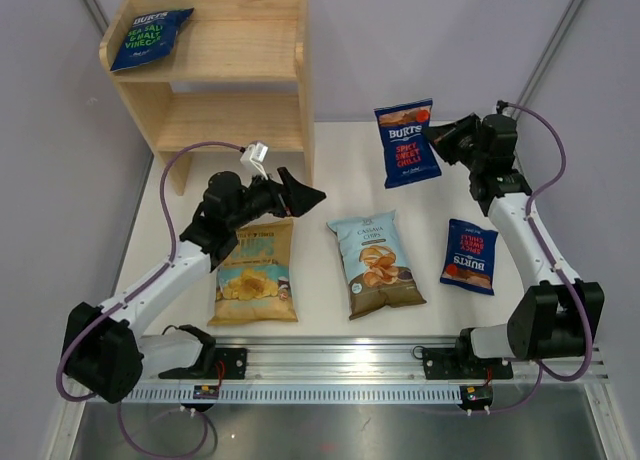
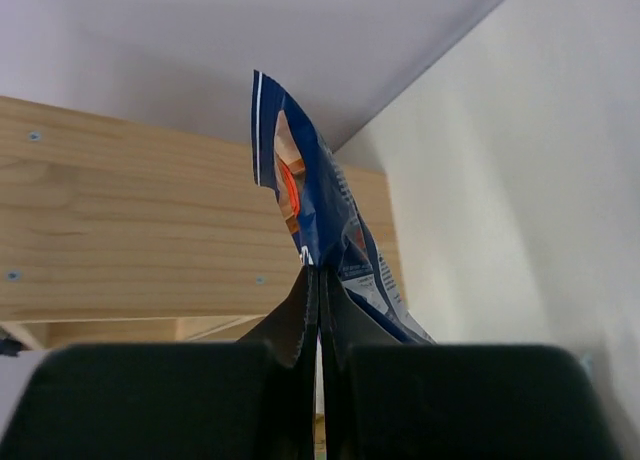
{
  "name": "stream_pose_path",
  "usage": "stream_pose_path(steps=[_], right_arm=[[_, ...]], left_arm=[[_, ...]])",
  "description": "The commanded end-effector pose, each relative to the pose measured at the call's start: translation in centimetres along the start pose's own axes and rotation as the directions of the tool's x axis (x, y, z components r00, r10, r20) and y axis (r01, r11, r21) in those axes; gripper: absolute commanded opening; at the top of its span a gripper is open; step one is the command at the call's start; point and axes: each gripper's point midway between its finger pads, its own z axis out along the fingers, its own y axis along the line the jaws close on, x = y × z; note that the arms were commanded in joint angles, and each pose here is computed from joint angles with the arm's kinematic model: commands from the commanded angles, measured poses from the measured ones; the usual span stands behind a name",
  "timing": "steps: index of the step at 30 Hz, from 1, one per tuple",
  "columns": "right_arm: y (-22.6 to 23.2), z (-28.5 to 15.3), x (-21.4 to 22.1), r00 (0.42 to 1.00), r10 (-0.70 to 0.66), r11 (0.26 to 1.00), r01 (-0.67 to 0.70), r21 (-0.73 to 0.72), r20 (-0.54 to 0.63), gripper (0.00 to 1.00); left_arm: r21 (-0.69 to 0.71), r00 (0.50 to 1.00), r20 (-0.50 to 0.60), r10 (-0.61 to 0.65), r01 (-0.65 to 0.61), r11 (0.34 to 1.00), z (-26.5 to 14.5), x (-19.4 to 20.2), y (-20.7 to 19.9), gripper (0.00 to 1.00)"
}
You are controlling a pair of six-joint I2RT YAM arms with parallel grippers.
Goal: Place and organize the chips bags onto the shelf
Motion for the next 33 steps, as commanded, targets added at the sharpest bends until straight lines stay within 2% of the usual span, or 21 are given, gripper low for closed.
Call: stream_pose_path(steps=[1, 10, 16, 26, 27, 28, 29, 30, 32, 33], right_arm=[[6.3, -1.6, 0.9, 0.998, 0.061, 0.978, -0.067, -0.196, -0.034, 0.0], [12.5, -4.4, 6.5, 0.982, 0.091, 0.92, -0.145, -0.363, -0.163, 0.0], [15.8, -6.5, 9.3, 0.962, 0.087, 0.871, -0.199, -0.449, -0.258, 0.0], [19.7, -9.6, 14.2, 0.919, 0.065, 0.801, -0.281, -0.528, -0.39, 0.0], [19.8, -9.7, 14.3, 0.919, 0.061, 0.798, -0.279, -0.534, -0.389, 0.0], [19.8, -9.8, 14.3, 0.92, 0.063, 0.8, -0.279, -0.532, -0.388, 0.0], [19.5, -9.9, 14.2, 0.922, 0.068, 0.801, -0.278, -0.53, -0.381, 0.0], [19.3, -9.9, 14.0, 0.928, 0.073, 0.804, -0.272, -0.528, -0.366, 0.0], [18.9, -10.3, 13.7, 0.938, 0.064, 0.813, -0.248, -0.527, -0.342, 0.0], [18.8, -10.2, 13.6, 0.943, 0.066, 0.818, -0.238, -0.523, -0.327, 0.0]], left_arm=[[0.206, 0.993, 0.103, 0.05, -0.071, 0.976, 1.2, -2.9, -4.1, 0.99], [0.241, 0.996, 0.074, 0.05, -0.066, 0.968, 5.0, -3.6, -3.7, 0.99], [0.371, 0.993, 0.105, 0.049, -0.085, 0.925, 4.4, -3.8, -6.0, 0.99], [0.443, 0.986, 0.165, 0.024, -0.096, 0.891, 3.1, -4.8, -7.7, 0.98], [0.471, 0.981, 0.193, 0.018, -0.109, 0.876, 2.4, -5.3, -8.5, 0.9], [0.474, 0.981, 0.194, 0.011, -0.104, 0.874, 2.2, -5.1, -8.5, 0.64], [0.474, 0.979, 0.203, 0.007, -0.105, 0.874, 2.0, -5.2, -8.6, 0.52], [0.473, 0.979, 0.205, 0.008, -0.106, 0.875, 1.8, -5.3, -8.7, 0.43], [0.474, 0.977, 0.213, 0.013, -0.115, 0.873, 1.2, -5.3, -9.0, 0.31], [0.474, 0.977, 0.212, 0.021, -0.122, 0.872, 1.1, -5.2, -9.1, 0.3]])
